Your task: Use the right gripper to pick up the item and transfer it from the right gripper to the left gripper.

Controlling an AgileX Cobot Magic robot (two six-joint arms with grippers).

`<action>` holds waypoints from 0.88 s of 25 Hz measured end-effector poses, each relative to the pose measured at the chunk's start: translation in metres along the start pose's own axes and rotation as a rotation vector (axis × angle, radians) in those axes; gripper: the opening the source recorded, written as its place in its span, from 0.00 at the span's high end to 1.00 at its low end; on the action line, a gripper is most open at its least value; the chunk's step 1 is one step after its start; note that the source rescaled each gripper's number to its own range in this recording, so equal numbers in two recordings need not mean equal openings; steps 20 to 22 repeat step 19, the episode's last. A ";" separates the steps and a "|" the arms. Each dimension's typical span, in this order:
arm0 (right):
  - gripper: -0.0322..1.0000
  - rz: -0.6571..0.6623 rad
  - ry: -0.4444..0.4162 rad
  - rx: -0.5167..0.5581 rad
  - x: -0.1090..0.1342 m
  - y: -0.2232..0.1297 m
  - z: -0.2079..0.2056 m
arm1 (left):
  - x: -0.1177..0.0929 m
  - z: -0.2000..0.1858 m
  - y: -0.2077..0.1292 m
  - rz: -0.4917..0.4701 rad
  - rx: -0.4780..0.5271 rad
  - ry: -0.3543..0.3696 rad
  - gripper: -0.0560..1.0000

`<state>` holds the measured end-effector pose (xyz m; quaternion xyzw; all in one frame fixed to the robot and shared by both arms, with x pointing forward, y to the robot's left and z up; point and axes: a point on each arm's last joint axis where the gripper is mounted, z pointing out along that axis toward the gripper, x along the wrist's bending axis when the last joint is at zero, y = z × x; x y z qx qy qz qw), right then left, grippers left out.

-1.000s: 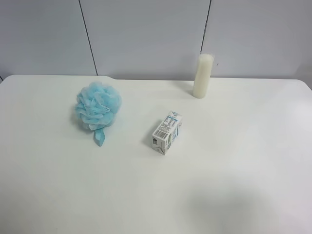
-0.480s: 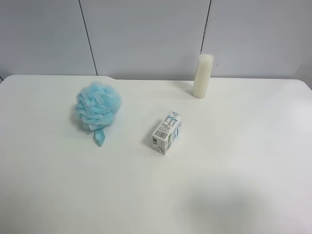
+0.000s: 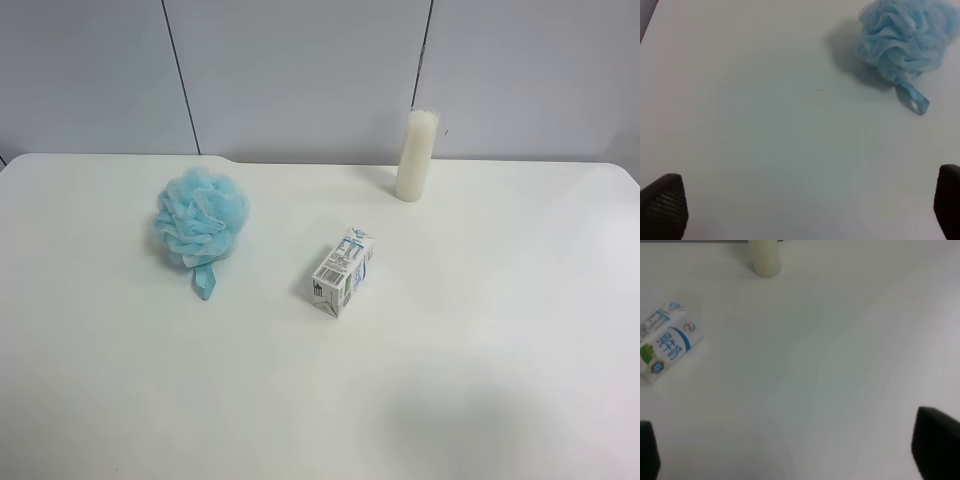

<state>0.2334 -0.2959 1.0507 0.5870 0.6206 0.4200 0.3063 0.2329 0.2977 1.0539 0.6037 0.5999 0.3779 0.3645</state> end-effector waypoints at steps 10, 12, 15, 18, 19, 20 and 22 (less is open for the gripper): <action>0.00 0.001 0.002 0.000 0.000 0.000 0.000 | 0.000 0.000 0.000 0.000 0.000 0.000 0.00; 0.00 0.001 0.002 0.000 0.000 0.000 0.000 | 0.000 0.000 0.000 0.000 0.000 0.000 0.00; 0.00 0.001 0.002 0.000 0.000 0.000 0.000 | 0.000 0.000 0.000 0.000 0.000 0.000 0.00; 0.00 0.001 0.002 0.000 0.000 0.000 0.000 | 0.000 0.000 0.000 0.000 0.000 0.000 0.00; 0.00 0.001 0.002 0.000 0.000 0.000 0.000 | 0.000 0.000 0.000 0.000 0.000 0.000 0.00; 0.00 0.001 0.002 0.000 0.000 0.000 0.000 | 0.000 0.000 0.000 0.000 0.000 0.000 0.00; 0.00 0.001 0.002 0.000 0.000 0.000 0.000 | 0.000 0.000 0.000 0.000 0.000 0.000 0.00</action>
